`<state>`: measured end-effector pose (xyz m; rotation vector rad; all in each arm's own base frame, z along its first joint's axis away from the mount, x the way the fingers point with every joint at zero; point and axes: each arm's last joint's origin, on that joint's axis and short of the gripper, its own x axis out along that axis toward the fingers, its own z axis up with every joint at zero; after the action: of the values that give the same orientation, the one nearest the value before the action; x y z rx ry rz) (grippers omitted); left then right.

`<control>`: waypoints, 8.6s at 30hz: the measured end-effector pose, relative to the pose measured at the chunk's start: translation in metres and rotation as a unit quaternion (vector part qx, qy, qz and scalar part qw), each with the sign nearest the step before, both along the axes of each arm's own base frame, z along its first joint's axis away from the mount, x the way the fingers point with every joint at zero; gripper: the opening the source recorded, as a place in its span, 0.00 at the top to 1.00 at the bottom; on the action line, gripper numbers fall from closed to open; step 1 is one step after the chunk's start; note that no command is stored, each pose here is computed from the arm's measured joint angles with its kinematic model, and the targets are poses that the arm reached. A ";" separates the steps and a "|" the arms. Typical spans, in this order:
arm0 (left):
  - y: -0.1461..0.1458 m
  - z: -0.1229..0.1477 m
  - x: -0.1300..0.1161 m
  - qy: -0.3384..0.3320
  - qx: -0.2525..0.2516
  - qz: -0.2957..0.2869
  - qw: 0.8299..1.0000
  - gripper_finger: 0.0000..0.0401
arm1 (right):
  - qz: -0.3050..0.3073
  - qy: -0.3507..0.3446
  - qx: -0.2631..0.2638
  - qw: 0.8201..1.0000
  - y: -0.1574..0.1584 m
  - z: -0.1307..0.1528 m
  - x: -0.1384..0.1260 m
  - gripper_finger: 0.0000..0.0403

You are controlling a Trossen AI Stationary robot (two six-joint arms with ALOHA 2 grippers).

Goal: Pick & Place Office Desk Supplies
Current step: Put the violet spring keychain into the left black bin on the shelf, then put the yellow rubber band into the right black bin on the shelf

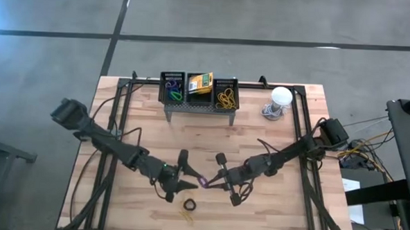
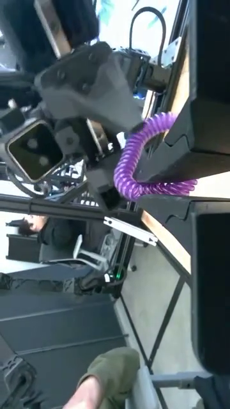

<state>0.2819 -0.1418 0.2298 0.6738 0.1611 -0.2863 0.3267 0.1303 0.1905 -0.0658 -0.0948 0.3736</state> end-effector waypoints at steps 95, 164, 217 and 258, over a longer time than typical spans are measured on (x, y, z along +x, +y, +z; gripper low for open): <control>-0.013 -0.075 -0.135 0.011 -0.191 0.210 0.959 0.54 | -0.170 0.379 0.023 0.909 0.027 -0.056 0.104 0.53; -0.006 -0.095 -0.125 0.038 -0.204 0.243 0.948 0.54 | -0.420 0.475 -0.005 0.773 -0.025 0.012 0.006 0.64; -0.004 -0.096 -0.124 0.039 -0.210 0.250 0.944 0.54 | -0.564 0.009 -0.216 0.797 -0.043 0.141 0.016 0.98; -0.003 -0.096 -0.123 0.038 -0.210 0.253 0.944 0.54 | -0.587 0.315 -0.060 0.744 -0.176 0.153 0.002 0.68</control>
<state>0.1589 -0.1444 0.1340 0.1817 0.3292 0.1492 0.3286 -0.0461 0.3437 -0.1111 0.6400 -0.8936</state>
